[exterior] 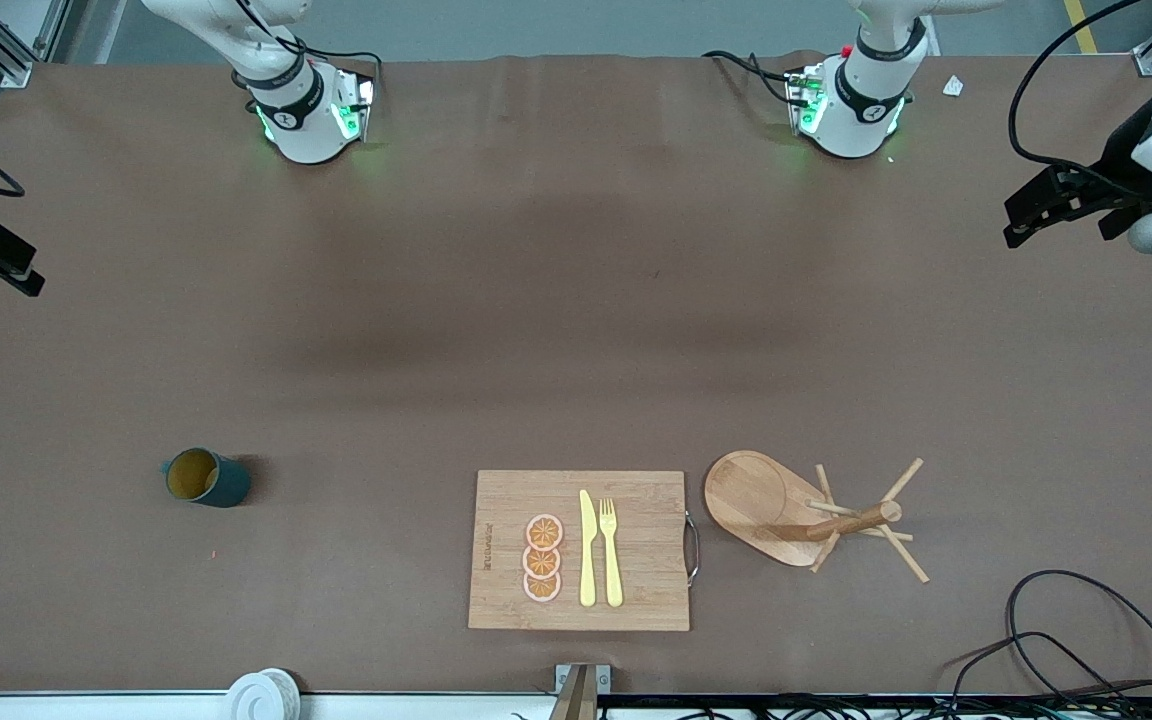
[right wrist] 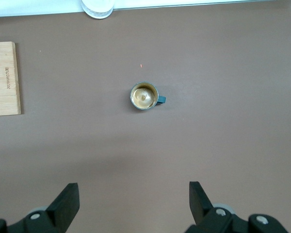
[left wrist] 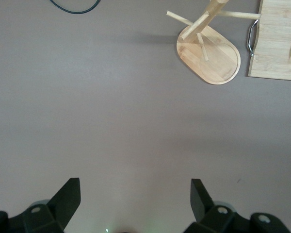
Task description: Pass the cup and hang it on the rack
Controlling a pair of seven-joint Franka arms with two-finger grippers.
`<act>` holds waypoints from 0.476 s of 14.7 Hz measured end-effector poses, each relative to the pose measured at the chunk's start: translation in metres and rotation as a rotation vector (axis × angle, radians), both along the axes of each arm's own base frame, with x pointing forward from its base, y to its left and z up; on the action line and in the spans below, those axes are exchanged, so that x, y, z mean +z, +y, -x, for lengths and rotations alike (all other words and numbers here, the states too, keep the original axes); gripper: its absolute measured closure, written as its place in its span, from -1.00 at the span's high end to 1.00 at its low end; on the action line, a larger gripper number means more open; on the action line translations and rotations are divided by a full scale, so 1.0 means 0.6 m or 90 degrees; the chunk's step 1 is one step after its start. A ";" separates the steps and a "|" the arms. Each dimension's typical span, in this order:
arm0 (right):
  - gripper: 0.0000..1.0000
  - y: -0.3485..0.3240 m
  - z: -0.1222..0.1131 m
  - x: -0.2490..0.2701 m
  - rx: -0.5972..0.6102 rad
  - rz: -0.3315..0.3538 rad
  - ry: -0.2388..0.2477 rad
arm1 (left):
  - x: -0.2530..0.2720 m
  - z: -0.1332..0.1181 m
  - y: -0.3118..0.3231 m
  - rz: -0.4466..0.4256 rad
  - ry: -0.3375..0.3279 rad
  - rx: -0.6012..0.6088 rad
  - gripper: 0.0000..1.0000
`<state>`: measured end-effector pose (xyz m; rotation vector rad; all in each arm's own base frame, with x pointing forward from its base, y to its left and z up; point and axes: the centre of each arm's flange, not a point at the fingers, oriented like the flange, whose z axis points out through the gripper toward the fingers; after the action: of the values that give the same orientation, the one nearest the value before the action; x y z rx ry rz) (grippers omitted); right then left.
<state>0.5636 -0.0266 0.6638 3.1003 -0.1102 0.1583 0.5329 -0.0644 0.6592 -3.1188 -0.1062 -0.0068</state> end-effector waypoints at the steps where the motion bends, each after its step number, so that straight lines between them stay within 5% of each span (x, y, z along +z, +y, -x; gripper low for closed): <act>1: 1.00 0.000 0.000 0.000 0.000 0.000 0.000 | 0.000 0.000 0.000 0.000 0.001 0.000 1.00; 7: 1.00 -0.001 0.000 0.006 -0.001 0.000 -0.005 | -0.007 -0.001 -0.013 0.000 0.008 -0.009 1.00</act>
<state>0.5635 -0.0273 0.6676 3.0994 -0.1126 0.1707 0.5337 -0.0723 0.6549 -3.1186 -0.0830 0.0124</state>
